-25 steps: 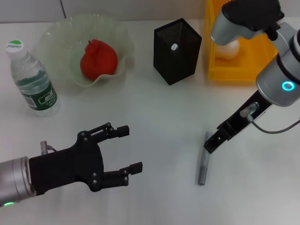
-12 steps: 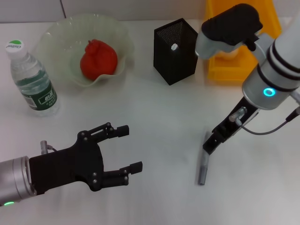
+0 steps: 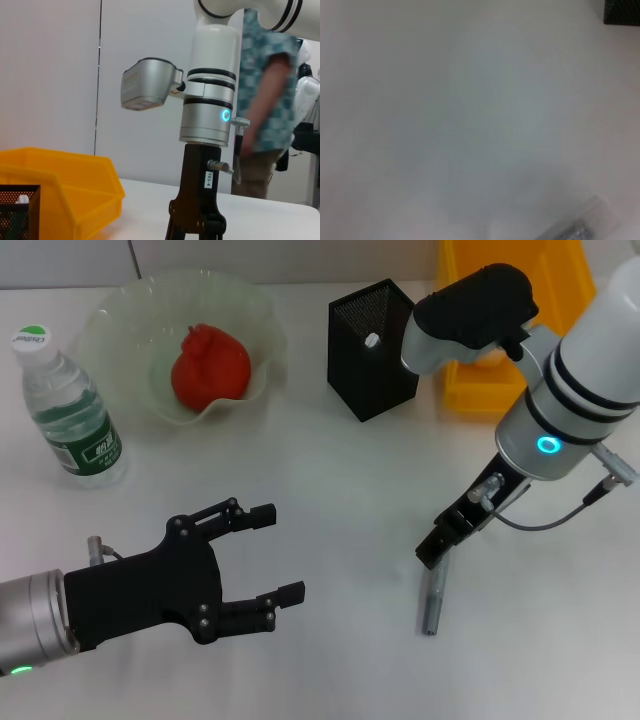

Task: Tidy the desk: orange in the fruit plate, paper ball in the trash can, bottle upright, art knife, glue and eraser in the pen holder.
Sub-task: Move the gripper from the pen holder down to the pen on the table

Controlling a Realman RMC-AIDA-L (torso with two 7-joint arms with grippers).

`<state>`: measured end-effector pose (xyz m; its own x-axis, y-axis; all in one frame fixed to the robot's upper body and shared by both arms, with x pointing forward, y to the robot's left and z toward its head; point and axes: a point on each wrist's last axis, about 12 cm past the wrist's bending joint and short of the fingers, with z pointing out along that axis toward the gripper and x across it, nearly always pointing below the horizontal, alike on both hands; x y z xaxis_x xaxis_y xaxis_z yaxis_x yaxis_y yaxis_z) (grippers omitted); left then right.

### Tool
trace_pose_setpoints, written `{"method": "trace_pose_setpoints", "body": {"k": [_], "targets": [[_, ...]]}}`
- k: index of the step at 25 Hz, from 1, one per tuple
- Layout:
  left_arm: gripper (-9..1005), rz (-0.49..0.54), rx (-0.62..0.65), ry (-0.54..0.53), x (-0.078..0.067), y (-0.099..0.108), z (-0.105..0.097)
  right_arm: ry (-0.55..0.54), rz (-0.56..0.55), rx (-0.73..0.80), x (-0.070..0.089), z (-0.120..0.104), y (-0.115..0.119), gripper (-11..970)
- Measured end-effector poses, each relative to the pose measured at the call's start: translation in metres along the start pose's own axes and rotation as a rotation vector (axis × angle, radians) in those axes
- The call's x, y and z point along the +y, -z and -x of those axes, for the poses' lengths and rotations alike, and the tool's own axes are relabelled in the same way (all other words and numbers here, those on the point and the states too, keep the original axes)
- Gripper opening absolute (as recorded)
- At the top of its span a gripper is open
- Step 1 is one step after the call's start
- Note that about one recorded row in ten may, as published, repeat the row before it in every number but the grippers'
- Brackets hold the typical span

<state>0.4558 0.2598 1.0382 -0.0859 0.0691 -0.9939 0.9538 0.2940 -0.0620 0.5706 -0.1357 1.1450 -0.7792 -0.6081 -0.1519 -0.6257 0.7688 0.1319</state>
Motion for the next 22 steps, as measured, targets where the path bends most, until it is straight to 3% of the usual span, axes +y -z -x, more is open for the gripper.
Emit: {"method": "trace_pose_setpoints", "body": {"k": [22], "targets": [[842, 0.008, 0.004, -0.011, -0.004, 0.003, -0.004, 0.004, -0.004, 0.021, 0.001, 0.006, -0.018, 740]]}}
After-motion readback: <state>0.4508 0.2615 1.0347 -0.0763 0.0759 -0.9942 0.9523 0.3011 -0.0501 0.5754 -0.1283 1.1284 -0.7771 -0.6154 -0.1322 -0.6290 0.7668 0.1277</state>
